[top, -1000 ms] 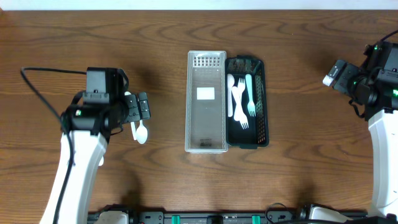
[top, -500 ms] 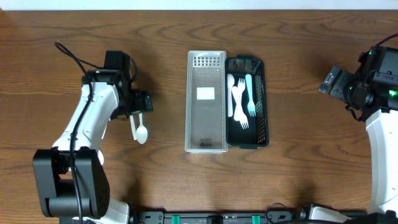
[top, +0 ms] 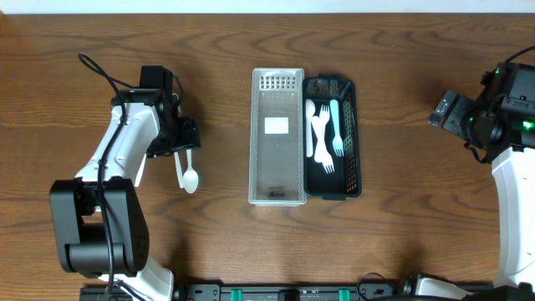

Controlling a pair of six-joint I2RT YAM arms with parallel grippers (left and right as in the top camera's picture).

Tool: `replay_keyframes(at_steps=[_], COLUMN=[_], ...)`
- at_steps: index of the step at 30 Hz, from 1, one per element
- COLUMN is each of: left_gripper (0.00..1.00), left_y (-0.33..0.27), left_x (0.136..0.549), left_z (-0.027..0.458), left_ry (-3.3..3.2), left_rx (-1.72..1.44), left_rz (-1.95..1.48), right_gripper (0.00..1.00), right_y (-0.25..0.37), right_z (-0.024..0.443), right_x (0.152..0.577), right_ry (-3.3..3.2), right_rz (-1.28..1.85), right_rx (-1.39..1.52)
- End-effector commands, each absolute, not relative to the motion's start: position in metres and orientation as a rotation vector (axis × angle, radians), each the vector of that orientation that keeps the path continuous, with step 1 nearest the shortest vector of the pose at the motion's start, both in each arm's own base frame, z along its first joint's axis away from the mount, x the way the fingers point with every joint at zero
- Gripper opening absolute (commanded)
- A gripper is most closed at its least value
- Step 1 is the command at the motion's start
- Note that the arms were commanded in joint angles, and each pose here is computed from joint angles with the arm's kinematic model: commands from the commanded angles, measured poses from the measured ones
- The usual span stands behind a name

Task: Pack container
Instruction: 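Lower the left gripper and grasp a white plastic spoon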

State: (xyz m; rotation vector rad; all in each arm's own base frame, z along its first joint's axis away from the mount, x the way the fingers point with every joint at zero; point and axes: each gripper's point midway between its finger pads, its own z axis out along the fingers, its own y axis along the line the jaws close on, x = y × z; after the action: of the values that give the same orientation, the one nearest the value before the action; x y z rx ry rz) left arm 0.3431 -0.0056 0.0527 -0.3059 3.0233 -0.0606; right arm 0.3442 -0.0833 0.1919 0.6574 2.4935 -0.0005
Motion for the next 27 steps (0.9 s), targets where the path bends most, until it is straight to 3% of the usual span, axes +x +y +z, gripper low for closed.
replay_keyframes(at_steps=[1, 23, 27], left_gripper=[0.71, 0.66, 0.58], left_y=[-0.009, -0.025, -0.025], left_x=[0.344, 0.336, 0.338], left_z=[0.047, -0.002, -0.006], left_ry=[3.046, 3.179, 3.179], left_rx=[-0.281, -0.173, -0.122], left_rz=[-0.078, -0.054, -0.056], right_gripper=[0.99, 0.99, 0.99], right_y=[-0.084, -0.084, -0.084], right_z=[0.186, 0.186, 0.186], right_x=[0.342, 0.342, 0.342], right_ry=[2.512, 2.511, 2.512], right_rz=[0.002, 0.001, 0.001], right_rx=[0.665, 0.666, 0.665])
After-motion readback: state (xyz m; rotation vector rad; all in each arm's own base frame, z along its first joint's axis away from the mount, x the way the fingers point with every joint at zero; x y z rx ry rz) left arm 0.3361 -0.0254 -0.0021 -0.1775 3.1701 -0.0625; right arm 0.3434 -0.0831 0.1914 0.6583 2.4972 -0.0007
